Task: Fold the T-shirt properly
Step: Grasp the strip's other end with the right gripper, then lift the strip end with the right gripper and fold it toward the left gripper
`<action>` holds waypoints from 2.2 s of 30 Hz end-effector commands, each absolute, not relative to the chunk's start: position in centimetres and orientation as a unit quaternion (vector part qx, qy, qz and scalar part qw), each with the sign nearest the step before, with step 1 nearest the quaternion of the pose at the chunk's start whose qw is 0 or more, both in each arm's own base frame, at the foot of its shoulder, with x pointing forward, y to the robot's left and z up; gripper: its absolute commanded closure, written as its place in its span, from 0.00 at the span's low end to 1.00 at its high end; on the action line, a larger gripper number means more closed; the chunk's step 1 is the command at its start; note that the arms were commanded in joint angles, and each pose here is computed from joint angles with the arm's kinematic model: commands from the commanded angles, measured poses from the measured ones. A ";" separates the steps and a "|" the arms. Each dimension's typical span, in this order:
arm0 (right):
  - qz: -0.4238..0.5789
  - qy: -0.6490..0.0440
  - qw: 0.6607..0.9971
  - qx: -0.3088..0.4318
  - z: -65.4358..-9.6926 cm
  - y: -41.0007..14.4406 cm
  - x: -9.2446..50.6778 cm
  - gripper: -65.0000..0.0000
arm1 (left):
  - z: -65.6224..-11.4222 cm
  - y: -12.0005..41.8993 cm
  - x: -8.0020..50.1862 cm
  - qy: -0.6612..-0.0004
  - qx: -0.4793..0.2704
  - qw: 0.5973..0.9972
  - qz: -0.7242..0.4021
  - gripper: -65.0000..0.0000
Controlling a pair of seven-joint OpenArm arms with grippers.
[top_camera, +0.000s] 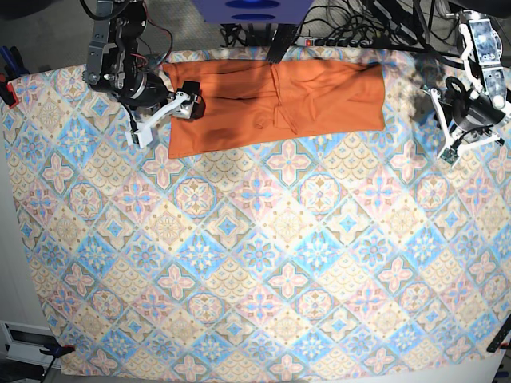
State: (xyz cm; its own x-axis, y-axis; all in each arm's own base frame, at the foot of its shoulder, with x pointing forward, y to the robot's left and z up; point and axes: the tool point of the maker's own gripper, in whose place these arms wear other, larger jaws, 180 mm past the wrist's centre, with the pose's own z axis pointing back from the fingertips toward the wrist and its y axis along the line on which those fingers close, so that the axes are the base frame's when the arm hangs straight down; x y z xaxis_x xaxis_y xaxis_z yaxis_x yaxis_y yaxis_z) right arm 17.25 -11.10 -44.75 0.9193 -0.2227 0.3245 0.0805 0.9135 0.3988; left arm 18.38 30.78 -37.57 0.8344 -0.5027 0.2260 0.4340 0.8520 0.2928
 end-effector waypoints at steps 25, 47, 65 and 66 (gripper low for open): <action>-0.010 -0.198 0.952 0.235 -44.4 -5.5 18.2 0.65 | -40.5 35.0 17.3 -0.109 0.164 0.952 -0.234 0.77; -0.153 -0.207 0.952 0.168 -39.8 -10.3 24.4 0.90 | -44.7 31.4 17.2 -0.116 0.094 0.957 -0.250 0.77; -0.046 -0.169 0.964 0.201 -38.3 -5.1 23.5 0.90 | -46.6 23.2 19.1 -0.117 0.031 0.939 -0.321 0.87; -0.043 -0.171 0.963 0.202 -38.1 -4.9 23.5 0.90 | -46.5 23.1 19.4 -0.116 0.033 0.939 -0.322 0.87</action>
